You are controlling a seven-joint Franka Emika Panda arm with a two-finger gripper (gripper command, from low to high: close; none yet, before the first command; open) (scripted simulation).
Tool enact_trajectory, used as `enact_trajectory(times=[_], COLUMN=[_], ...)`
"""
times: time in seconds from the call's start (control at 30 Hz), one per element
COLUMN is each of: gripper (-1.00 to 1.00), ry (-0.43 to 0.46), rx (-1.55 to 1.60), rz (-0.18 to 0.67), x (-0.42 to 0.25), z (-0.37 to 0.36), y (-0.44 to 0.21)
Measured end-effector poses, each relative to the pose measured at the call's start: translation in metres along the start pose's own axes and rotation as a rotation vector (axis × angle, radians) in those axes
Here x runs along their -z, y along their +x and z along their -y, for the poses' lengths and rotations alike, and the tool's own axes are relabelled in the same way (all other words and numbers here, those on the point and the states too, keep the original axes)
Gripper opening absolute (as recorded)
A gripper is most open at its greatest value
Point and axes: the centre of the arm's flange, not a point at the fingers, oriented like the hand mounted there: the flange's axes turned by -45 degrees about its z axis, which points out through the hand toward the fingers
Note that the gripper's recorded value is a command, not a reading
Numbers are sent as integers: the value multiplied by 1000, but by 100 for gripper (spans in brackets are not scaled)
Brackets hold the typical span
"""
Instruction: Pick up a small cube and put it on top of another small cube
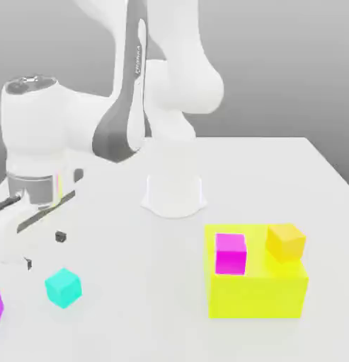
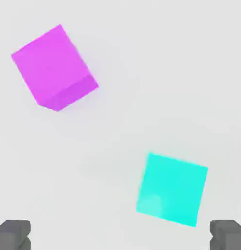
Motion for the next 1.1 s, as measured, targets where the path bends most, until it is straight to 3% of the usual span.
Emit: enact_trajectory(times=[0.27, 0.3, 0.53, 0.77, 1.1], gripper=[0, -100, -100, -100, -100], ry=[-26, -27, -25, -25, -9], rx=[-83, -82, -82, -80, 133], rz=[20, 19, 19, 18, 1], x=[-74, -80, -79, -21, 70], z=[-9, -10, -10, -8, -43], y=[3, 3, 3, 2, -180])
